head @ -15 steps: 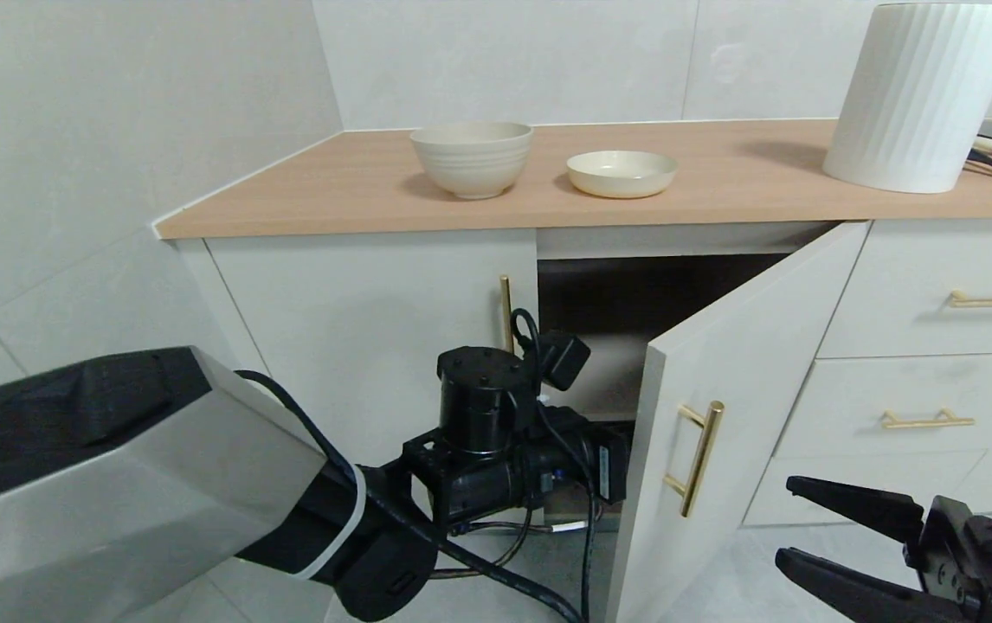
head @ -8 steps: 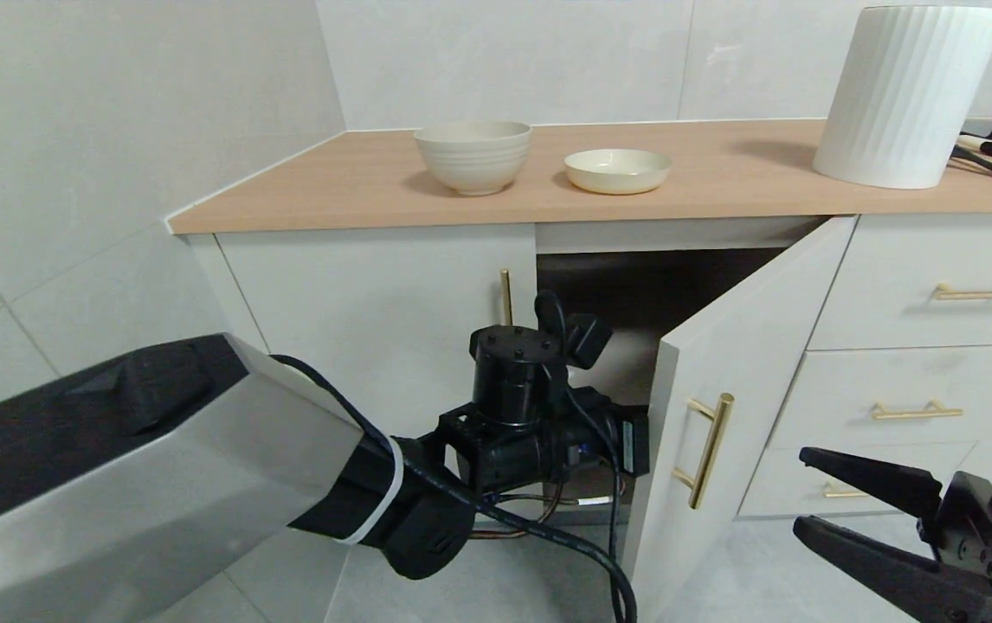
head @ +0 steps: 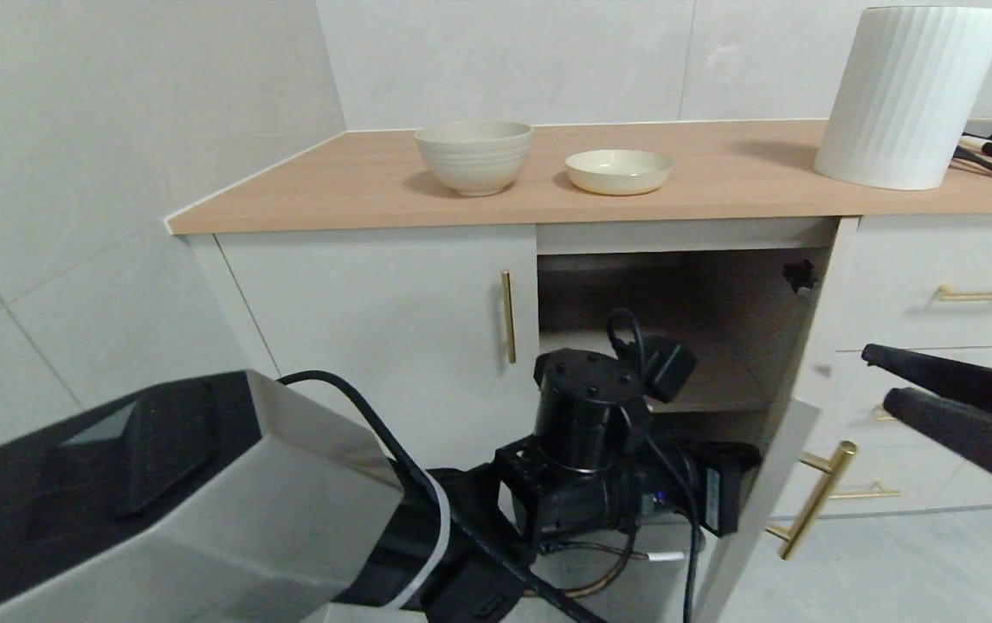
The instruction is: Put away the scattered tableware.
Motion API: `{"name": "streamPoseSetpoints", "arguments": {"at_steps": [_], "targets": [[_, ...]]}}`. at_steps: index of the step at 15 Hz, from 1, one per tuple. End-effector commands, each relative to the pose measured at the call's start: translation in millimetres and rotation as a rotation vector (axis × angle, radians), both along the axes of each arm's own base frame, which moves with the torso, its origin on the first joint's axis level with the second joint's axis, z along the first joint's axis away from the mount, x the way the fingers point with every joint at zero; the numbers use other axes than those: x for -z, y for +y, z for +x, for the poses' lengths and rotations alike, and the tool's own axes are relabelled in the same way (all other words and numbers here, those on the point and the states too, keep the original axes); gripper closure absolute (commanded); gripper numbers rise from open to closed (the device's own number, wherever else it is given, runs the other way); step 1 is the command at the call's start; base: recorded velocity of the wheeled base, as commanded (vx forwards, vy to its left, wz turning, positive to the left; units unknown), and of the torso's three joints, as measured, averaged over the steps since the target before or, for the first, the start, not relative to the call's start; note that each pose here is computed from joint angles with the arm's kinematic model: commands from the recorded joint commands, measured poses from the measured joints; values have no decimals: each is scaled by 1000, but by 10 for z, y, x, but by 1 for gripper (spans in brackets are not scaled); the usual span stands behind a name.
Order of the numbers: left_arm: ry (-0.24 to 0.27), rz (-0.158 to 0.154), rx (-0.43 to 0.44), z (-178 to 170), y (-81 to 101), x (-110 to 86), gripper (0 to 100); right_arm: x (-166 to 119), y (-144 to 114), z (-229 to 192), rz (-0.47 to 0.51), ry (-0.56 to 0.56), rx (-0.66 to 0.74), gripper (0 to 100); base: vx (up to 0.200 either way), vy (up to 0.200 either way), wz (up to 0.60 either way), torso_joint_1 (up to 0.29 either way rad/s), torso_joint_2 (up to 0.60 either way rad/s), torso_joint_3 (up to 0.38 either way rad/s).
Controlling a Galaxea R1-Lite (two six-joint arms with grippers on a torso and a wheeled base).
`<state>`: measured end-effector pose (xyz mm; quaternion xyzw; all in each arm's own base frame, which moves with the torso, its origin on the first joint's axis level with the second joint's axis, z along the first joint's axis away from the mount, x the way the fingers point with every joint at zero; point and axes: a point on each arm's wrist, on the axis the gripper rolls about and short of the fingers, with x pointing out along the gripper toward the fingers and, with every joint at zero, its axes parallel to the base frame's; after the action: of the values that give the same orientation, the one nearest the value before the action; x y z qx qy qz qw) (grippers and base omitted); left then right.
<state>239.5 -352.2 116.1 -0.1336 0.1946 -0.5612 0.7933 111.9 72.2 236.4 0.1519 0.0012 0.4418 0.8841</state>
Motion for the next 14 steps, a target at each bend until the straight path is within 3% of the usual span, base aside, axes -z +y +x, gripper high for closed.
{"name": "streamPoseSetpoints", "arguments": {"at_steps": [1, 3, 5, 6, 8, 10, 11, 12, 14], "targets": [[-13, -19, 121, -491, -275, -113, 100, -398, -219, -403, 67, -127, -17, 0, 0, 0, 0, 0, 0, 0], [-15, -21, 160, -651, -362, -120, 100, -441, -276, -520, 59, -127, -50, 0, 0, 0, 0, 0, 0, 0], [-27, -29, 105, -594, -324, -160, 100, -438, -285, -536, 58, -126, -51, 0, 0, 0, 0, 0, 0, 0], [-42, -40, -7, -401, -188, -245, 100, -425, -271, -513, 53, -114, -53, 0, 0, 0, 0, 0, 0, 0], [-51, -43, -117, -138, 120, -347, 100, -373, -216, -413, 29, -72, -52, 0, 0, 0, 0, 0, 0, 0], [-63, -39, -205, 41, 483, -455, 100, -261, -107, -213, -26, 30, -49, 0, 0, 0, 0, 0, 0, 0], [-63, -39, -205, 41, 483, -455, 100, -261, -107, -213, -26, 30, -49, 0, 0, 0, 0, 0, 0, 0], [-94, -19, -290, 147, 878, -552, 100, -136, 16, 12, -82, 123, -46, 0, 0, 0, 0, 0, 0, 0], [-137, 25, -369, 182, 1269, -609, 100, -83, 115, 191, -139, 142, -43, 0, 0, 0, 0, 0, 0, 0]]}}
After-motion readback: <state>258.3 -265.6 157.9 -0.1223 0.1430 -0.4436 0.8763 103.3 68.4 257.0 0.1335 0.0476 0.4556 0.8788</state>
